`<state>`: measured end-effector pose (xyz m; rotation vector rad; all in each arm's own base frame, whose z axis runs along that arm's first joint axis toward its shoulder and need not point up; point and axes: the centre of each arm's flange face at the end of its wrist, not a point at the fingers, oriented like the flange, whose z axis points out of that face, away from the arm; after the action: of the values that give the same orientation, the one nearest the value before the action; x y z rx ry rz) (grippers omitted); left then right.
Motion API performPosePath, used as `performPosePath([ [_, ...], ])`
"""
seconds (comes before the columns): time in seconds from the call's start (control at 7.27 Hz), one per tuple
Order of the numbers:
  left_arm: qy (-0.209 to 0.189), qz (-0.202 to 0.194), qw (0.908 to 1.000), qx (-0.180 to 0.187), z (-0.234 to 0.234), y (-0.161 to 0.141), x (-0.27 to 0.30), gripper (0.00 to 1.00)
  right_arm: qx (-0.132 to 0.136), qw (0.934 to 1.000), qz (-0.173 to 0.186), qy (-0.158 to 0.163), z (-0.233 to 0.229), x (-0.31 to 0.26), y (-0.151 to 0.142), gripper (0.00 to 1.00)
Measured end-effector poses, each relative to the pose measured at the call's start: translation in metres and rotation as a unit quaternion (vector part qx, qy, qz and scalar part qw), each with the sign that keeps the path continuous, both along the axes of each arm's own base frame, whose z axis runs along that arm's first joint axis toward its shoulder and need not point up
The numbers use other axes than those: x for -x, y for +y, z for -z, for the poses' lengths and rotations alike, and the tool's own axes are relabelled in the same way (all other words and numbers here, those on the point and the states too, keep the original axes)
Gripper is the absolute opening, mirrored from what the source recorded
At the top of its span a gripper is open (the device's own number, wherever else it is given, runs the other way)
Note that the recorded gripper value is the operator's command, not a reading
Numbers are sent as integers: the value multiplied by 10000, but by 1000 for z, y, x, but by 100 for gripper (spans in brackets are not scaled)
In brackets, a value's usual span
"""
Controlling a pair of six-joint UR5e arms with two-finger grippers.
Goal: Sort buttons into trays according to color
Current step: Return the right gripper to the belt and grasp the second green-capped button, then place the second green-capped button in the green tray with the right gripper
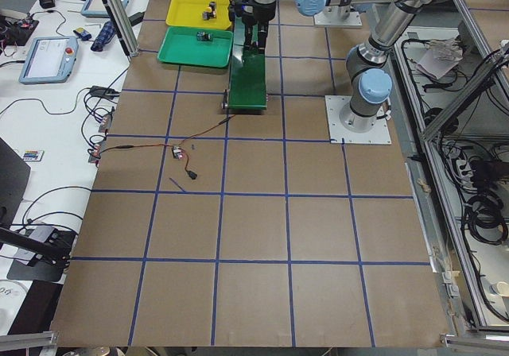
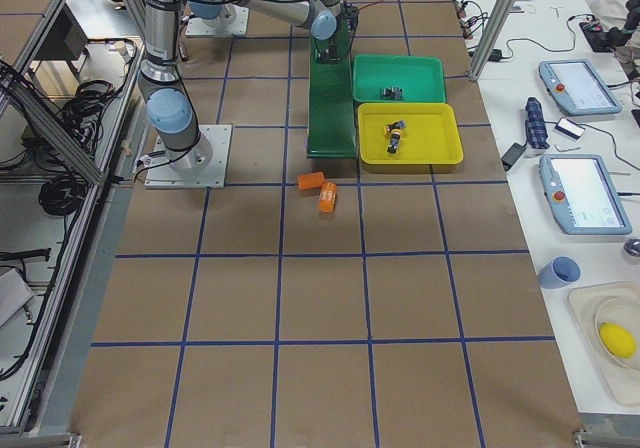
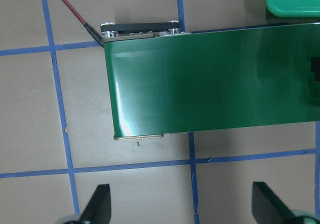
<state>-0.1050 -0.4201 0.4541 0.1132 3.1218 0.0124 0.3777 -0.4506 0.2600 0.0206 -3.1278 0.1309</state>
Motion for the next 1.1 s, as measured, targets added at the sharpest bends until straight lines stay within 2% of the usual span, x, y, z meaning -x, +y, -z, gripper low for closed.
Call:
performPosePath([
  [0.14,-1,-4,10000,1,0,0,0,100,-84,9999,19,64,-4,2,5,31],
  [0.28,-2,3,10000,2,0,0,0,100,-137,9998,31,106,-2,3,5,38],
  [0.41,-2,14,10000,2,0,0,0,100,-162,9998,43,122,2,4,3,39],
  [0.55,0,5,10000,1,0,0,0,100,-174,9998,51,126,6,4,-1,29],
  [0.69,1,-15,10000,0,0,0,0,100,-177,9998,46,121,7,5,-4,12],
  [1.1,-2,-17,10000,-3,1,0,0,100,-25,10000,49,53,-16,5,-20,8],
])
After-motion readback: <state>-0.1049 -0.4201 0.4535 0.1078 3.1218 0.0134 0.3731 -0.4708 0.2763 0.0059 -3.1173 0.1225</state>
